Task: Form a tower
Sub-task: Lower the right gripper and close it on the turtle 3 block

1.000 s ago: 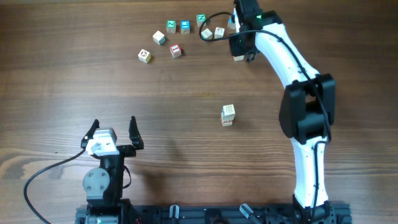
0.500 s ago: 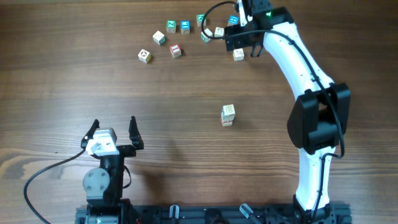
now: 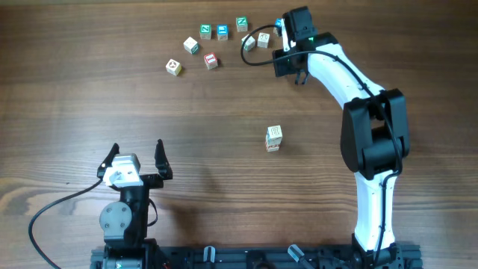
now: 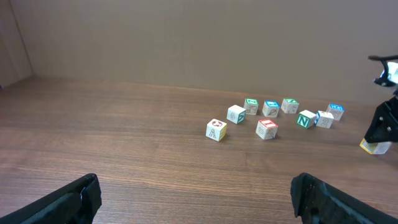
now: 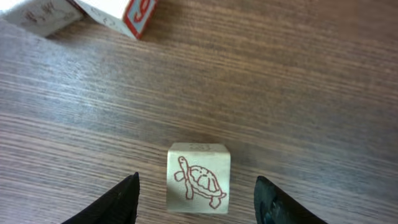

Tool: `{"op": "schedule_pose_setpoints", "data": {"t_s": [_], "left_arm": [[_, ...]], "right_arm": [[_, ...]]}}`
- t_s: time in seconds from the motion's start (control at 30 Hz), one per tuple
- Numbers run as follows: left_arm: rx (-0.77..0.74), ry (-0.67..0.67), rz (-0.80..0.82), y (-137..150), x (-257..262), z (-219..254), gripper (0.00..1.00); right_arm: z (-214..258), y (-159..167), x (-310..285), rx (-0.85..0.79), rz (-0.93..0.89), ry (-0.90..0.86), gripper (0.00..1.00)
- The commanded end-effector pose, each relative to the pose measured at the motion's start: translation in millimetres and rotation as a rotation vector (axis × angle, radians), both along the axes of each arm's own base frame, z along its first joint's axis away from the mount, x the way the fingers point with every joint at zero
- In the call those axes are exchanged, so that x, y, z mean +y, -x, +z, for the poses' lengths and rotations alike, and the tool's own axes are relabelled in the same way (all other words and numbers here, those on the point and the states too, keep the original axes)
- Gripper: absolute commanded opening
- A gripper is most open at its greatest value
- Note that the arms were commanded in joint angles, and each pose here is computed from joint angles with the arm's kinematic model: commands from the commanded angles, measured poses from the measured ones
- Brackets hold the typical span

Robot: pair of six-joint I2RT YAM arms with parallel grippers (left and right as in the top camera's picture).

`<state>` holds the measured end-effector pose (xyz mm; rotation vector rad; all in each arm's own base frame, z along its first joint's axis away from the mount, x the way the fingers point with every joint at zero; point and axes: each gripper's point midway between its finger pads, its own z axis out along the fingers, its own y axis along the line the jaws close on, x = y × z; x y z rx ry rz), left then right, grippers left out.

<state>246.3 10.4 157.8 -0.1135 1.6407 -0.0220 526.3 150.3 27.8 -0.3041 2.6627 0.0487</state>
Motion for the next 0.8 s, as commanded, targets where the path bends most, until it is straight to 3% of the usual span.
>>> {"op": "schedule_pose_setpoints", "data": {"t_s": [0.0, 0.27, 0.37, 0.57, 0.77], "left_arm": [[0.0, -0.019, 0.017, 0.3, 3.6, -0.5, 1.0], [0.0, -0.019, 0.017, 0.3, 3.6, -0.5, 1.0], [0.0, -0.019, 0.017, 0.3, 3.6, -0.5, 1.0], [0.0, -0.019, 0.017, 0.3, 3.6, -0.5, 1.0], [0.0, -0.019, 0.017, 0.3, 3.6, -0.5, 1.0]], "right_arm": [[-18.3, 3.7, -1.0, 0.017, 0.001, -0.007, 0.6], [-18.2, 1.1, -0.2, 0.003, 0.0, -0.011, 0.45], [-18.5, 2.4, -0.7, 0.009, 0.001, -0.009, 0.34], [7.2, 3.8, -9.3, -0.014, -0.016, 0.027, 0.31], [61.4, 17.4, -29.1, -0.051, -0.057, 0.097, 0.25]]}}
